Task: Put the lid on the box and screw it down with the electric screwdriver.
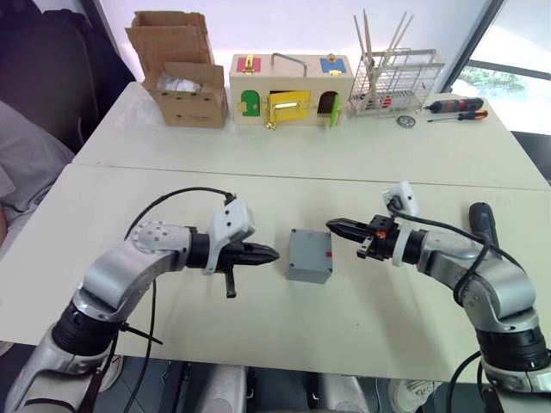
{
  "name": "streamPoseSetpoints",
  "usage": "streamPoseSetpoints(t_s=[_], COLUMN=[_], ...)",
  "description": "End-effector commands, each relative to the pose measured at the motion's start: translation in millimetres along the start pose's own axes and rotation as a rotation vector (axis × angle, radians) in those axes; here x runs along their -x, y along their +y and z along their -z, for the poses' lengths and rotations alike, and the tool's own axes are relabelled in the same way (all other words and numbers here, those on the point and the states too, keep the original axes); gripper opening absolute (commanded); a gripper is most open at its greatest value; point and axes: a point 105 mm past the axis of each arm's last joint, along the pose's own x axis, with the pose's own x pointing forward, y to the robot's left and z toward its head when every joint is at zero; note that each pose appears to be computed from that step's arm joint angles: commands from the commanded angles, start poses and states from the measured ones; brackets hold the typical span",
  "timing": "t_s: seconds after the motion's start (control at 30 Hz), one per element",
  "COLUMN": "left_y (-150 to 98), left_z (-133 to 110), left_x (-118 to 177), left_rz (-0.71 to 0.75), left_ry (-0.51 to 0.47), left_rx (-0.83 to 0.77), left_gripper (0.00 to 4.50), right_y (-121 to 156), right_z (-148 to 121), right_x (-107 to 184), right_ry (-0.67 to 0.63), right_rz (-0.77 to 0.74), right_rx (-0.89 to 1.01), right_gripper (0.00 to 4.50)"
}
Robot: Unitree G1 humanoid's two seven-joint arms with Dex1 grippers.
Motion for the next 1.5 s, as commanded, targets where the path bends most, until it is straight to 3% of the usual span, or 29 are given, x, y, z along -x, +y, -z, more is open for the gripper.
streamPoseSetpoints(t_s=[0.03, 0.57, 0.67, 0.83, 0.9, 0.93, 1.07, 1.17, 1.27, 1.5], left_y=[-0.9, -0.6, 0.0, 1.3, 1.0, 0.8, -3.9, -21.1, -34.9, -59.6], left_z=[-8.0, -8.9, -10.9, -17.6, -19.6, -20.4, -34.4, -50.4, -53.4, -60.7], left_x=[0.0, 0.4, 1.8, 0.8, -0.9, -2.0, -10.6, -18.0, -23.8, -41.4], left_rz=[0.001, -0.002, -0.002, 0.000, 0.007, 0.010, 0.055, 0.144, 0.203, 0.280], left_ry=[-0.017, -0.017, -0.024, -0.049, -0.056, -0.059, -0.097, -0.139, -0.140, -0.175], left_rx=[-0.045, -0.046, -0.045, -0.047, -0.054, -0.057, -0.108, -0.182, -0.249, -0.348], left_gripper=[0.00, 0.00, 0.00, 0.00, 0.00, 0.00, 0.00, 0.00, 0.00, 0.00], right_y=[-2.0, 7.4, 11.8, 10.7, 7.8, 6.5, -19.6, -56.0, -64.8, -101.3], right_z=[-3.4, 1.0, 1.8, -2.6, -7.8, -9.7, -48.0, -63.0, -74.3, -41.9], right_x=[-1.0, -3.3, -1.8, 4.9, 8.8, 10.6, 53.4, 107.8, 132.9, 198.7], right_ry=[-0.010, 0.008, 0.025, 0.041, 0.037, 0.035, -0.011, 0.149, 0.201, 0.519], right_rz=[0.008, -0.028, -0.051, -0.048, -0.030, -0.024, 0.076, 0.233, 0.269, 0.528], right_rx=[0.012, 0.026, 0.058, 0.092, 0.117, 0.124, 0.081, 0.067, 0.024, -0.255], right_gripper=[0.06, 0.06, 0.92, 3.50, 4.30, 4.46, 4.46, 4.46, 4.46, 4.46])
